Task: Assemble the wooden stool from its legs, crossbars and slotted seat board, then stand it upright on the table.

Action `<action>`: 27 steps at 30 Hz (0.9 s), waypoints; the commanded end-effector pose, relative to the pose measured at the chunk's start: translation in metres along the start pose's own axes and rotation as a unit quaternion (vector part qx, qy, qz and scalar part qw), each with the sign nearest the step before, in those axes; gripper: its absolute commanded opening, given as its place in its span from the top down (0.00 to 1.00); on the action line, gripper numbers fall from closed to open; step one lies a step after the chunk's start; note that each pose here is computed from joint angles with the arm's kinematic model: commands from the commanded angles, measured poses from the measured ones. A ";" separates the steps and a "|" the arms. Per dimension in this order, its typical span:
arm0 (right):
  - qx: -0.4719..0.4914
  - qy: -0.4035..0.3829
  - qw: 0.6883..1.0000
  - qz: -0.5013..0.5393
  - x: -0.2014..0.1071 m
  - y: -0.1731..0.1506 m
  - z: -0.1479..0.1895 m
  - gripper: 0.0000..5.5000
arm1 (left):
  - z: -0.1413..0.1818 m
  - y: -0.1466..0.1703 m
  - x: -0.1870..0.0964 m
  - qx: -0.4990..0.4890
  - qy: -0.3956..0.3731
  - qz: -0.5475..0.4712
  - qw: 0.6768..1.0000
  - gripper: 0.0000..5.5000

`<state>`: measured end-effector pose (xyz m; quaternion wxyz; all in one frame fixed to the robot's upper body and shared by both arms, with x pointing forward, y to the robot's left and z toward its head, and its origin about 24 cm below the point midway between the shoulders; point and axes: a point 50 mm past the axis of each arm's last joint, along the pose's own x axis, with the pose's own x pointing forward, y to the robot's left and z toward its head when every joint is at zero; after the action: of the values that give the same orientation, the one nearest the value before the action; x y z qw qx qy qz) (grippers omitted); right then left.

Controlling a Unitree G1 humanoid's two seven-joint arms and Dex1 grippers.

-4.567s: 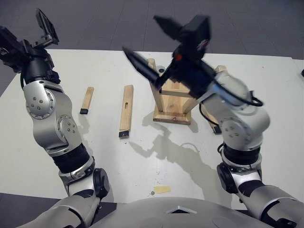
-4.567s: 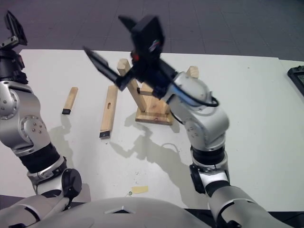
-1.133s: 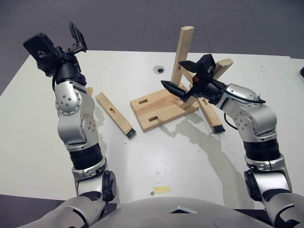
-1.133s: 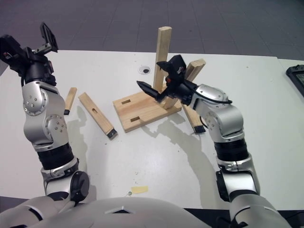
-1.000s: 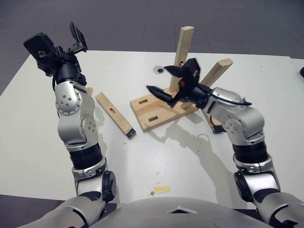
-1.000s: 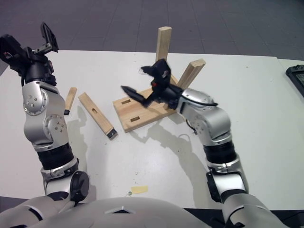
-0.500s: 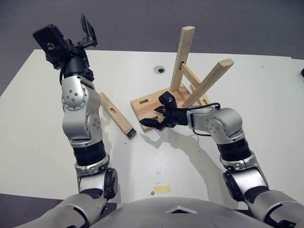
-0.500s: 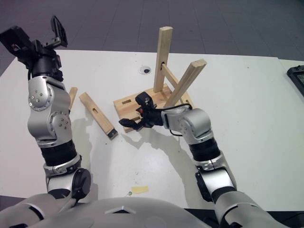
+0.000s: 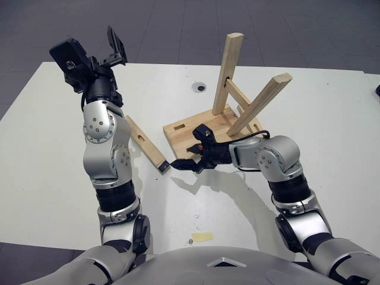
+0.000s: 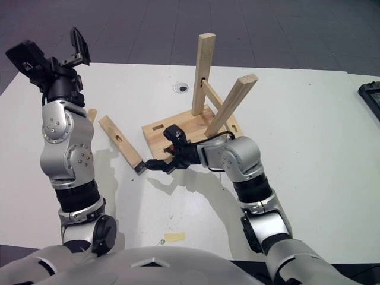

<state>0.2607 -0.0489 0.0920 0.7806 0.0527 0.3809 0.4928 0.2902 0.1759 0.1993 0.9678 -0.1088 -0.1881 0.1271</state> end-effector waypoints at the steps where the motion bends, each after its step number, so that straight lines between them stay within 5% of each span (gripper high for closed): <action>1: 0.022 0.034 0.999 -0.035 0.004 -0.010 -0.004 0.02 | -0.001 0.003 0.000 0.002 0.003 0.010 1.000 0.02; 8: 0.026 0.101 0.994 -0.027 -0.003 -0.012 -0.013 0.02 | 0.001 0.009 0.000 0.005 -0.002 0.025 1.000 0.02; 21: -0.159 0.228 0.961 -0.011 -0.081 -0.029 -0.025 0.02 | 0.003 0.014 0.001 0.013 -0.006 0.034 0.999 0.02; 27: -0.203 0.236 0.949 -0.041 -0.093 -0.047 -0.013 0.02 | 0.003 0.015 0.002 0.013 -0.007 0.035 0.999 0.02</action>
<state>0.2596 -0.1427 0.1116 0.6792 -0.2191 0.4425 0.5430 0.2884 0.1876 0.1988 0.9632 -0.1100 -0.1890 0.1563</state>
